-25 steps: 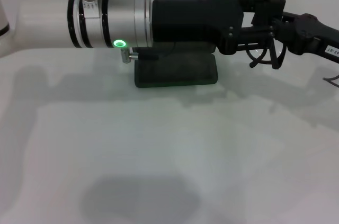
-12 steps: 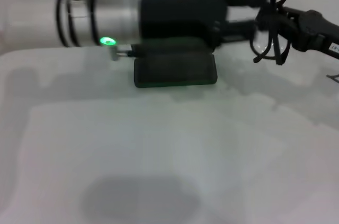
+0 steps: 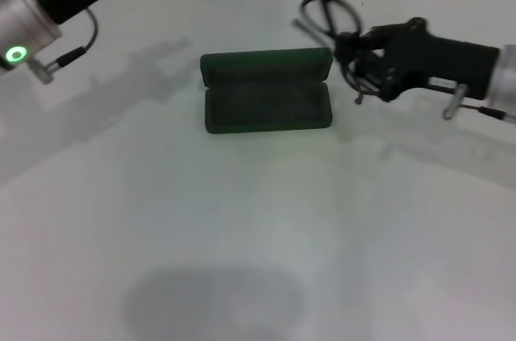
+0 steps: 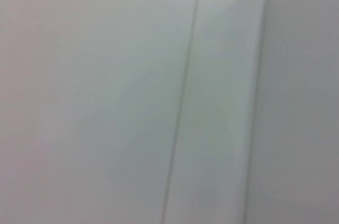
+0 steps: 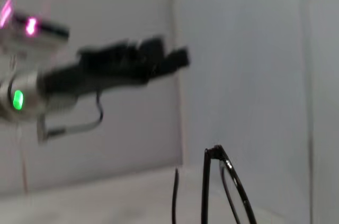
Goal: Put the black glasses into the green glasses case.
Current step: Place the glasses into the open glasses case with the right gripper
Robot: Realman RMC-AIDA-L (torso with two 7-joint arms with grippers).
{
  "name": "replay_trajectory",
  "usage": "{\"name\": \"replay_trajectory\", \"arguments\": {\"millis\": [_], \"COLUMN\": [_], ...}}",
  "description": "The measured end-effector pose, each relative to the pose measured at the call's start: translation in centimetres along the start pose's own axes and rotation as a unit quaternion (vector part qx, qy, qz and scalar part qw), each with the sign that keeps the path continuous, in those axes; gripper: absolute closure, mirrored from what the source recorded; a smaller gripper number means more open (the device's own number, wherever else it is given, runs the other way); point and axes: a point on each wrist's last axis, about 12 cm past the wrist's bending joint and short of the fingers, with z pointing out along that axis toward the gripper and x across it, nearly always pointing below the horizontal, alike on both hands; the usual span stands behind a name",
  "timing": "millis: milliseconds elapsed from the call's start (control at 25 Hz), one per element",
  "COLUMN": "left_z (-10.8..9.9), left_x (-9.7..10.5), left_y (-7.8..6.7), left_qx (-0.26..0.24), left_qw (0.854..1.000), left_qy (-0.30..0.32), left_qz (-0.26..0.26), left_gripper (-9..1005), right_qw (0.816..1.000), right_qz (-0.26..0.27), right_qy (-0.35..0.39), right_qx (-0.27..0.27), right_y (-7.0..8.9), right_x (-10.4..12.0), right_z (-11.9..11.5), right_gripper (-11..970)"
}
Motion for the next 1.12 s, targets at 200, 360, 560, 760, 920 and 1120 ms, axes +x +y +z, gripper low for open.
{"name": "replay_trajectory", "arguments": {"millis": [200,360,560,760,920,1120], "left_z": [-0.8,-0.8,-0.5,-0.2,-0.2,-0.1], "left_x": [0.3,0.4,0.4,0.3,0.3,0.4], "left_y": [0.0,0.0,-0.1,-0.1,-0.1,-0.1], "left_qx": [-0.012,-0.012,-0.006,-0.004,-0.003,-0.002], "left_qw": [1.000,1.000,1.000,1.000,1.000,1.000], "left_qy": [0.000,0.000,0.003,0.003,0.004,0.003], "left_qz": [-0.004,-0.005,-0.004,-0.003,-0.003,-0.004], "left_gripper": [458,458,458,458,458,458], "right_qw": [0.995,0.985,0.975,0.965,0.957,0.952], "right_qz": [-0.081,-0.139,-0.181,-0.210,-0.231,-0.247], "right_qy": [0.059,0.101,0.129,0.156,0.171,0.178], "right_qx": [0.001,0.013,0.018,0.033,0.042,0.039], "right_y": [0.2,0.9,1.9,2.3,2.5,2.9], "right_x": [-1.0,-1.1,-1.0,-0.5,-0.2,-0.2], "right_z": [2.8,4.9,6.6,7.4,8.0,8.6], "right_gripper": [841,839,838,837,835,834]}}
